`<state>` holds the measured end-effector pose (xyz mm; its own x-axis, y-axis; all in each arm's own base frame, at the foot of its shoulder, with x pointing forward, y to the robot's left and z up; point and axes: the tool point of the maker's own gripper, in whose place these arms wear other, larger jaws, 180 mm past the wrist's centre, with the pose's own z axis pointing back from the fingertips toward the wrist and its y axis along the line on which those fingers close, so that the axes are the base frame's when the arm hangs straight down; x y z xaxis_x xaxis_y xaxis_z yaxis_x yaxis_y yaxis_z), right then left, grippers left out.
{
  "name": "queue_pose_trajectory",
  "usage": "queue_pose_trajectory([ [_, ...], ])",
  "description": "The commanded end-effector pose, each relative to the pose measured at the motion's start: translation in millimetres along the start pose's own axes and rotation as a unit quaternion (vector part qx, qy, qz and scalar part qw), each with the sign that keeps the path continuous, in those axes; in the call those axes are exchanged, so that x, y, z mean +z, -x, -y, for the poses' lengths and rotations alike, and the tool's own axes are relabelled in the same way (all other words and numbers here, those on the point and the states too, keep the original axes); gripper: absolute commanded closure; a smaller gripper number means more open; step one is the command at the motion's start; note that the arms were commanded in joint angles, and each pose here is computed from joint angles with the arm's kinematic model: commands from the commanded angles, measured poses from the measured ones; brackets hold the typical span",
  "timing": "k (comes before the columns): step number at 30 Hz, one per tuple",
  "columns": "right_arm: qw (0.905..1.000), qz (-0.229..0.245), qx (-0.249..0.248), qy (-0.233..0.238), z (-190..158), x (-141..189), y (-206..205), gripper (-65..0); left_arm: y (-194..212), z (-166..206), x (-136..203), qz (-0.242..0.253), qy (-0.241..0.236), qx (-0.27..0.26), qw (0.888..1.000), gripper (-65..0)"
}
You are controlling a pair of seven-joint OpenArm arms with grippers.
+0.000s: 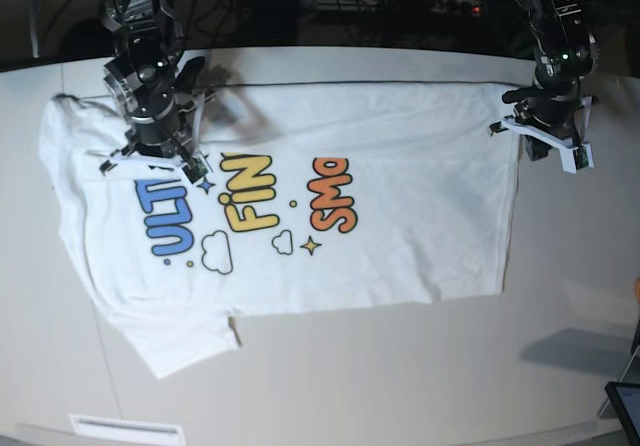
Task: Fold the T-shirt properly
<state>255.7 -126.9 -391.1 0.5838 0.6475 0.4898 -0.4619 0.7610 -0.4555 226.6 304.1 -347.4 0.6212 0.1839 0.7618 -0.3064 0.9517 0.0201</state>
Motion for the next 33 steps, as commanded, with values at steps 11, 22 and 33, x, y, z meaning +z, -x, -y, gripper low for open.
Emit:
queue_pose_trajectory([
  [11,0.9972,0.048,0.005,0.056,49,-4,-39,-20.5,-11,-3,3,0.019,-0.002,-0.008,1.000,0.0],
  [22,0.9865,0.114,-0.006,0.118,105,0,-47,-20.3,-12,0,2,0.021,0.000,-0.005,1.000,0.0],
  [33,0.9870,-0.006,-0.078,0.141,107,20,59,-20.0,-15,1,4,0.027,0.001,-0.005,1.000,0.0],
])
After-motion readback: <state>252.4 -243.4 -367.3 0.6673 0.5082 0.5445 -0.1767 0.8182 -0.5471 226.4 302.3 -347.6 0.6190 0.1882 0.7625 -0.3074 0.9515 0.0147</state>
